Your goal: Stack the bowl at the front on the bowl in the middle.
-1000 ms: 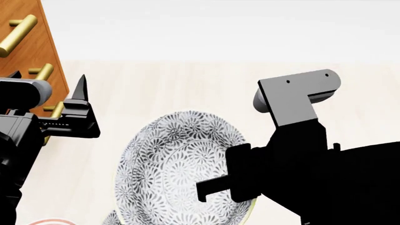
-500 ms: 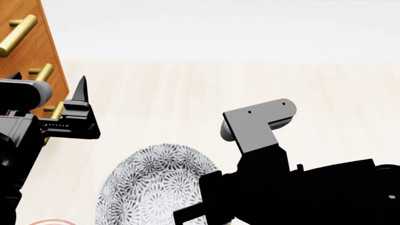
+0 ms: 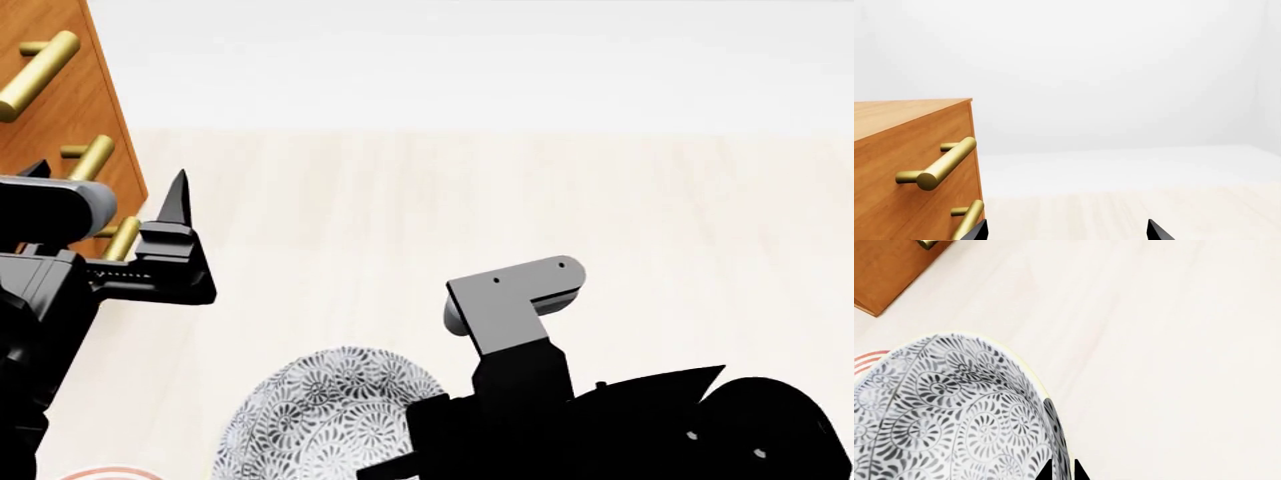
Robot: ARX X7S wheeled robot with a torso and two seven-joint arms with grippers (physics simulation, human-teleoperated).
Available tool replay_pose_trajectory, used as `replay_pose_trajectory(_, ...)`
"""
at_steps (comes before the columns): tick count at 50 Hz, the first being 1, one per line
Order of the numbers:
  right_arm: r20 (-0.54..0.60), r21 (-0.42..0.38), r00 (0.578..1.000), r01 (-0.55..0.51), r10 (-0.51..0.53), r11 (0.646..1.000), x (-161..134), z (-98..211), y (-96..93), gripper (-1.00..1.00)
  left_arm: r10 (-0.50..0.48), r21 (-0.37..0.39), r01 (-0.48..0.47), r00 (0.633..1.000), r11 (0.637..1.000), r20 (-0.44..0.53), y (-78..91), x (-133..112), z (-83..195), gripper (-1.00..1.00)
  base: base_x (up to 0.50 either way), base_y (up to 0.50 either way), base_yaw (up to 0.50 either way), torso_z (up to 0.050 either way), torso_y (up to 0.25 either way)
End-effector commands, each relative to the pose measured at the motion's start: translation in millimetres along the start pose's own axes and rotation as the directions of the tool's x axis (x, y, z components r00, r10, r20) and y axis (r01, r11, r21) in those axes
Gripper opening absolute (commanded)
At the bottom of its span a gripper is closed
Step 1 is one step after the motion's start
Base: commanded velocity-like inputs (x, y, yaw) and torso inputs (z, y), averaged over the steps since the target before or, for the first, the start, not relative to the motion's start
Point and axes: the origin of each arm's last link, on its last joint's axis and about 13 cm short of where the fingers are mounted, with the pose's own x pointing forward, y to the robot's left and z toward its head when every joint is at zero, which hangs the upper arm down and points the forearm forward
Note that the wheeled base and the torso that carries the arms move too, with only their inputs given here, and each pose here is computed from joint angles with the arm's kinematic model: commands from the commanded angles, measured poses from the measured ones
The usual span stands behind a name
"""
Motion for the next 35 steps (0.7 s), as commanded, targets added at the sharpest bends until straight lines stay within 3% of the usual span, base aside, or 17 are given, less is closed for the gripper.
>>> replay_pose_trajectory(1, -0.027, 0.005, 0.999, -0.021, 0.021, 1.0, 16, -8, -0.7, -1.0, -0.002, 0.003, 0.002, 1.0, 1.0, -0.004, -0.1, -1, -2, 1.0, 0.0, 0.0, 0.0, 0.0, 0.01)
replay_pose_trajectory(4, -0.026, 0.011, 0.999, -0.029, 0.029, 1.0, 16, -7, -1.0, -1.0, -0.003, 0.004, 0.003, 1.0, 1.0, -0.005, -0.4, -1, -2, 1.0, 0.0, 0.0, 0.0, 0.0, 0.0)
replay_pose_trajectory(5, -0.023, 0.013, 0.999, -0.032, 0.032, 0.999, 16, -6, -1.6, 1.0, -0.003, 0.004, 0.003, 1.0, 1.0, -0.006, -0.6, -1, -2, 1.0, 0.0, 0.0, 0.0, 0.0, 0.0)
replay_pose_trajectory(23, -0.021, -0.002, 1.0, -0.018, 0.018, 1.0, 12, -5, -1.4, 1.0, -0.012, 0.009, 0.012, 1.0, 1.0, -0.014, -0.7, -1, -3, 1.0, 0.0, 0.0, 0.0, 0.0, 0.0)
replay_pose_trajectory(28, 0.131, -0.022, 0.991, 0.039, -0.036, 0.999, -16, 9, 4.5, 1.0, -0.013, 0.006, 0.013, 1.0, 1.0, -0.015, -0.9, -1, -2, 1.0, 0.0, 0.0, 0.0, 0.0, 0.0)
replay_pose_trajectory(30, 0.131, -0.022, 0.991, 0.039, -0.036, 0.999, -16, 9, 4.7, 1.0, -0.013, 0.006, 0.013, 1.0, 1.0, -0.015, -0.9, -1, -2, 1.0, 0.0, 0.0, 0.0, 0.0, 0.0)
replay_pose_trajectory(31, 0.351, -0.029, 0.936, 0.035, -0.022, 0.999, -39, 20, 9.9, 1.0, -0.009, -0.003, 0.009, 1.0, 1.0, -0.009, -0.9, -1, -1, 1.0, 0.0, 0.0, 0.0, 0.0, 0.0)
replay_pose_trajectory(32, 0.454, -0.032, 0.89, 0.044, -0.025, 0.999, -47, 24, 11.4, 1.0, -0.009, -0.005, 0.009, 1.0, 1.0, -0.007, -1.2, -1, -1, 1.0, 0.0, 0.0, 0.0, 0.0, 0.0)
replay_pose_trajectory(35, 0.541, -0.009, 0.84, 0.048, -0.036, 0.999, -51, 26, 7.1, 1.0, -0.015, -0.01, 0.015, 1.0, 1.0, -0.001, -2.7, -3, 0, 1.0, 0.0, 0.0, 0.0, 0.0, 0.0)
